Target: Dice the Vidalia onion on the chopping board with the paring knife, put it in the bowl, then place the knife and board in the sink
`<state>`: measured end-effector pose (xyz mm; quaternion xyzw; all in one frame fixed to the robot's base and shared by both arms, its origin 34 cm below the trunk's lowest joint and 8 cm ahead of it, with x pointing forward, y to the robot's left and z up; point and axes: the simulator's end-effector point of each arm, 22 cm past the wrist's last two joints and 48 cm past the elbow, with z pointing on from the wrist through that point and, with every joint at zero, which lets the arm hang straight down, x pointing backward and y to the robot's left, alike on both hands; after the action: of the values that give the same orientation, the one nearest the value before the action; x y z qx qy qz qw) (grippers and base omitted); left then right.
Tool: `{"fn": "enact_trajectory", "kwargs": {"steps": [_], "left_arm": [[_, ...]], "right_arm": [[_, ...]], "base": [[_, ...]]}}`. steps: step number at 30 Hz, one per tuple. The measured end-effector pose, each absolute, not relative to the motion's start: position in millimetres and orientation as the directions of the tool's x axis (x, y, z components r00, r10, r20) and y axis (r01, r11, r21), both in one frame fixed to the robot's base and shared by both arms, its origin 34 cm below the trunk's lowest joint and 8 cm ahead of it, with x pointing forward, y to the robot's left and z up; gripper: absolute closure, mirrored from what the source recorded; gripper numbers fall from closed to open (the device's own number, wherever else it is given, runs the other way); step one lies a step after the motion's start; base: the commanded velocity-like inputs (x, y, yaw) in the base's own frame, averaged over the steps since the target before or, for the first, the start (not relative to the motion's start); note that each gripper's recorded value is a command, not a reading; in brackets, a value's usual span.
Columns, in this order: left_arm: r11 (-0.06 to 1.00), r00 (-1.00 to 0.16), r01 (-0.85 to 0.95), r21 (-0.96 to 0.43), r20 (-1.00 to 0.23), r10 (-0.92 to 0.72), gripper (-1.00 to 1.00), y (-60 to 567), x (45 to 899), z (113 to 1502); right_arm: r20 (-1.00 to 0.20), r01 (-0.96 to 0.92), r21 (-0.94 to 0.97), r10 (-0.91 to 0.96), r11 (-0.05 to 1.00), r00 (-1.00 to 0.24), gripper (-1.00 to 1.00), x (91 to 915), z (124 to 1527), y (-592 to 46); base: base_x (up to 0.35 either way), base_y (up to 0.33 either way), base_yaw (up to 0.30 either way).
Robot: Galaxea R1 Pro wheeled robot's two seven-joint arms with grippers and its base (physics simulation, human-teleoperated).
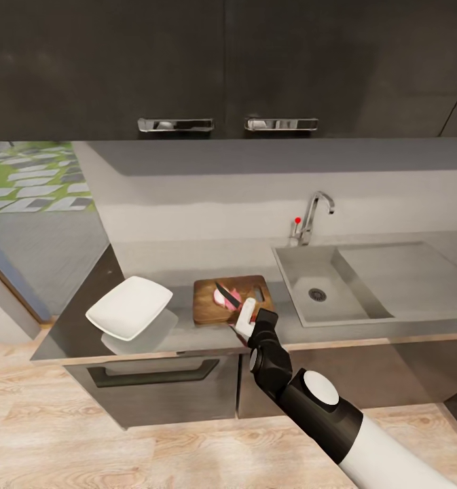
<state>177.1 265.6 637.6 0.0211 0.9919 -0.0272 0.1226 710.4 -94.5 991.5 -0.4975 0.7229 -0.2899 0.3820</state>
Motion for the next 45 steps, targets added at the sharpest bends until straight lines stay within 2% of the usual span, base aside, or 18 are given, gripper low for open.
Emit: {"fn": "enact_trajectory", "kwargs": {"steps": [21,23,25,28,31,35,45], "left_arm": [[0.998,-0.973,0.047,-0.050,-0.228,0.035,-1.00,265.4,169.9,636.4],[0.998,-0.973,0.047,-0.050,-0.228,0.035,-1.00,265.4,170.1,636.4],[0.998,-0.973,0.047,-0.050,-0.228,0.035,-1.00,265.4,170.2,636.4],[0.998,-0.973,0.047,-0.050,-0.228,0.034,-1.00,265.4,170.2,636.4],[0.998,-0.973,0.047,-0.050,-0.228,0.034,-1.00,265.4,170.3,636.4],[0.998,-0.973,0.047,-0.050,-0.228,0.034,-1.00,265.4,170.1,636.4],[0.998,-0.972,0.047,-0.050,-0.233,0.035,-1.00,264.9,172.1,636.8]], "right_arm": [[-0.269,-0.500,-0.794,-0.938,0.345,-0.220,1.00,711.9,988.4,-94.7],[-0.294,-0.478,-0.790,-0.921,0.384,-0.254,1.00,719.7,995.7,-105.6],[-0.350,-0.427,-0.771,-0.875,0.472,-0.334,1.00,735.3,1008.9,-134.1],[-0.553,-0.242,-0.640,-0.655,0.730,-0.516,1.00,761.7,1044.1,-208.1],[-0.705,-0.080,-0.454,-0.413,0.887,-0.577,1.00,767.4,1059.6,-264.0],[-0.771,-0.048,-0.346,-0.313,0.937,-0.554,1.00,771.3,1064.6,-272.5],[-0.780,-0.043,-0.325,-0.293,0.945,-0.553,1.00,771.2,1064.9,-267.6]], "base": [[0.000,0.000,0.000],[0.000,0.000,0.000],[0.000,0.000,0.000],[0.000,0.000,0.000],[0.000,0.000,0.000],[0.000,0.000,0.000],[0.052,-0.045,0.000]]}}
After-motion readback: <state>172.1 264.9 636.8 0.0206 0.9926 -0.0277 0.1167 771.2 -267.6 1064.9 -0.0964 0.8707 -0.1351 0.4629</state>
